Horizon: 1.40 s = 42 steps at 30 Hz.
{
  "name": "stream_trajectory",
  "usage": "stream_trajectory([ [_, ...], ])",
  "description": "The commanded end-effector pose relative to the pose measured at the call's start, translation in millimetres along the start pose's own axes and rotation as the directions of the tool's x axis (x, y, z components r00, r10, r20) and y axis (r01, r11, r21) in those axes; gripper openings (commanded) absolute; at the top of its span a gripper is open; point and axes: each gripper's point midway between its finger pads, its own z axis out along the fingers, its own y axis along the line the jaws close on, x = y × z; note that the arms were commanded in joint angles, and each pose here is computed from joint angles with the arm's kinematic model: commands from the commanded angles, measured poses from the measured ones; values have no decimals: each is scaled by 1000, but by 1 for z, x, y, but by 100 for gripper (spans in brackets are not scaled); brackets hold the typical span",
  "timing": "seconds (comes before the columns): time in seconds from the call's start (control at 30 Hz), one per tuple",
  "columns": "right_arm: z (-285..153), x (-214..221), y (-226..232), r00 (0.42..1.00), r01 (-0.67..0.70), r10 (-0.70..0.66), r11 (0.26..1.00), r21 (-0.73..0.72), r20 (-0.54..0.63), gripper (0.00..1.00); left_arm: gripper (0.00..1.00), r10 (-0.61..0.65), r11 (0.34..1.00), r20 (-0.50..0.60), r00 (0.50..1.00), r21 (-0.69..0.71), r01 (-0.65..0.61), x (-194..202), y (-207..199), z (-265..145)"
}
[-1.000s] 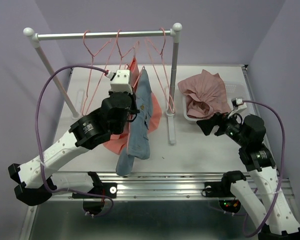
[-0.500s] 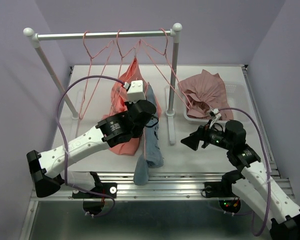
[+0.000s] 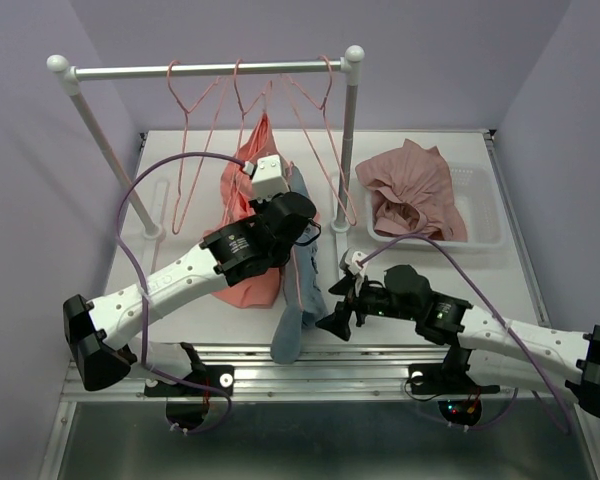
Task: Remove the skirt from the hanger
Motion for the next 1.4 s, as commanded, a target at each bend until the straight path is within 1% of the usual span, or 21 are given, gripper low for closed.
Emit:
stream_trajectory([
  [0.0,6,-47,9,971,172,-171,985,8,170,100,0,-149,988,81,985,47,146,-46,-7,-18],
  [0.1,9,-51,6,965,191,-194,981,33,177,100,0,-142,989,70,987,59,138,-44,-8,-19],
  [0.3,20,-51,20,971,175,-162,983,-56,176,100,0,-198,978,38,979,75,195,-36,-14,-17],
  [0.4,18,-47,14,973,154,-148,988,-24,176,83,0,-207,974,28,978,97,204,-32,-17,-17],
  [0.43,15,-50,14,970,148,-142,989,-18,196,79,0,-213,972,24,977,103,210,-32,-18,-18],
  [0.5,12,-57,18,963,142,-131,989,-29,237,60,0,-216,970,9,976,117,213,-28,-20,-18],
  [0.57,11,-59,18,962,135,-124,991,-26,244,45,0,-211,970,-3,977,123,210,-23,-21,-17],
  [0.63,11,-60,17,968,126,-119,992,-17,222,30,0,-193,974,-16,981,116,193,-15,-17,-16],
  [0.67,9,-61,17,969,124,-118,992,-13,216,18,0,-194,975,-17,981,111,194,-14,-14,-17],
  [0.7,8,-56,16,977,112,-108,994,-14,184,13,0,-183,978,-21,983,95,184,-10,-10,-17],
  [0.73,5,-63,19,975,105,-100,994,-16,197,1,0,-173,981,-26,985,83,175,-5,-4,-16],
  [0.8,-1,-63,19,979,94,-92,996,-4,181,1,0,-162,984,-37,986,73,164,3,1,-15],
  [0.83,-11,-76,20,972,86,-87,996,13,218,1,0,-145,987,-55,988,67,148,12,7,-15],
  [0.9,-22,-84,14,969,70,-83,995,65,234,1,0,-129,989,-79,989,58,133,29,19,-15],
  [0.93,-28,-90,16,964,72,-86,995,63,250,1,0,-124,990,-88,988,59,129,35,23,-16],
  [1.0,-47,-112,12,945,49,-87,991,127,315,1,0,-114,990,-113,987,76,123,51,32,-18],
  [1.03,-53,-119,14,939,50,-90,991,125,331,1,0,-117,988,-117,986,87,128,52,29,-18],
  [1.2,-91,-177,4,880,-77,-46,968,240,472,1,0,-93,991,-161,982,81,107,80,53,-23],
  [1.3,-109,-198,-2,840,-150,-26,949,278,542,1,0,-85,992,-171,982,79,100,89,62,-26],
  [1.33,-123,-210,-7,810,-195,-21,933,303,586,1,0,-83,992,-173,981,79,97,91,66,-27],
  [1.37,-129,-210,-11,812,-212,-20,921,327,584,1,0,-88,992,-176,980,74,102,93,68,-27],
])
